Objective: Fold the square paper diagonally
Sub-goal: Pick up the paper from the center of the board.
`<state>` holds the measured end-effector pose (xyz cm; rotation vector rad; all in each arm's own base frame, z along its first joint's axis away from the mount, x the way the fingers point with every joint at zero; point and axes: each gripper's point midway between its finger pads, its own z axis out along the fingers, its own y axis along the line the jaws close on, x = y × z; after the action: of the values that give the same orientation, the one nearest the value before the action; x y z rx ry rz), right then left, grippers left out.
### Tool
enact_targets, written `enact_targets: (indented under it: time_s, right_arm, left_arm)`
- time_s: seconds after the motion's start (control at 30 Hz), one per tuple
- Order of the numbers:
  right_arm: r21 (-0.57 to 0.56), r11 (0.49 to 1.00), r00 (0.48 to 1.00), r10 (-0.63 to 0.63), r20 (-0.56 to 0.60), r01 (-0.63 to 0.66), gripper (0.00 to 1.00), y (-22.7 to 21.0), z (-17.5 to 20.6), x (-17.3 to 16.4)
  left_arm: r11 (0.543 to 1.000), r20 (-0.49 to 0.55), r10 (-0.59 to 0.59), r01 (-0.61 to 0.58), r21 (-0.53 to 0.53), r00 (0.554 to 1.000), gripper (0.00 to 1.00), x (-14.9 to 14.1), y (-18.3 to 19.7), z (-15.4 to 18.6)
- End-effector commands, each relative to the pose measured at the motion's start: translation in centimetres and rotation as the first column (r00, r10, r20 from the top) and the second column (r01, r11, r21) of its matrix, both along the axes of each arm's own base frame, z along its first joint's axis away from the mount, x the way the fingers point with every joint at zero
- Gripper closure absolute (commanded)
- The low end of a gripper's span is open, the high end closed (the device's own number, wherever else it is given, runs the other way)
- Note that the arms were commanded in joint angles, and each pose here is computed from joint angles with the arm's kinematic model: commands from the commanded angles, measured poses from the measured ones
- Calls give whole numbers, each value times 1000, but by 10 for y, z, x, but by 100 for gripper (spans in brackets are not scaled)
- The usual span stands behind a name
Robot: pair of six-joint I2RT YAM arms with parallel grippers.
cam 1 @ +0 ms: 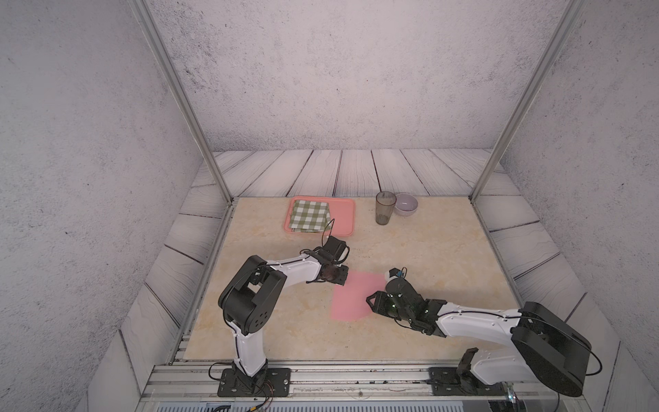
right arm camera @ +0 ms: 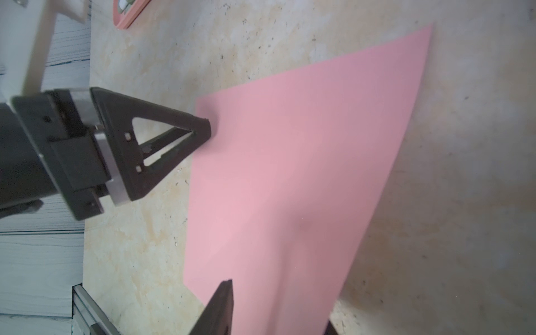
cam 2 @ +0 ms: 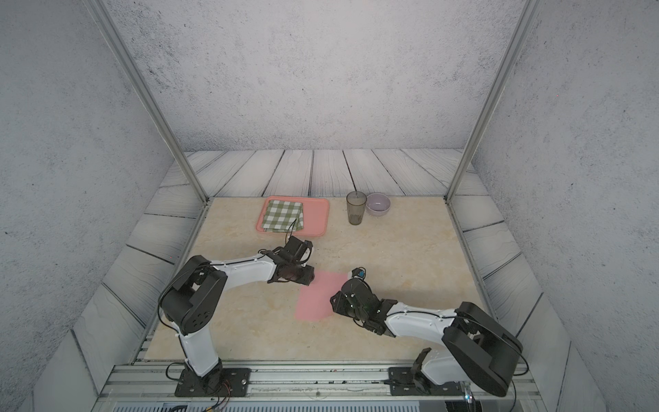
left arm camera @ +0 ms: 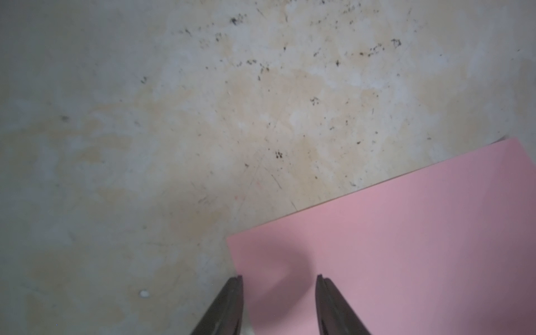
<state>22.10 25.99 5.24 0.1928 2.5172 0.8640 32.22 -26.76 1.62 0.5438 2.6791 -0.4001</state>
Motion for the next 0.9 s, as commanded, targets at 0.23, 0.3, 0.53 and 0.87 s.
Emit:
enact_targets:
  time_s: [0.23, 0.3, 0.53, 0.87]
  right_arm:
    - [-90, 994, 998, -62, -19, 60, 68, -21, -13, -1]
    - [-100, 993, 998, -67, -19, 65, 69, -24, -13, -2]
    - [-125, 990, 998, -67, -8, 65, 73, -29, -11, -2]
    - [-146, 987, 998, -65, -8, 63, 84, -31, -12, -1]
  left_arm:
    - [993, -280, 3, 30, 116, 960, 54, -70, 29, -52]
    - [993, -278, 2, 30, 112, 961, 54, -70, 29, -50]
    - [995, -269, -4, 32, 97, 963, 54, -70, 26, -43]
    - [997, -233, -10, 29, 77, 972, 54, -65, 24, -27]
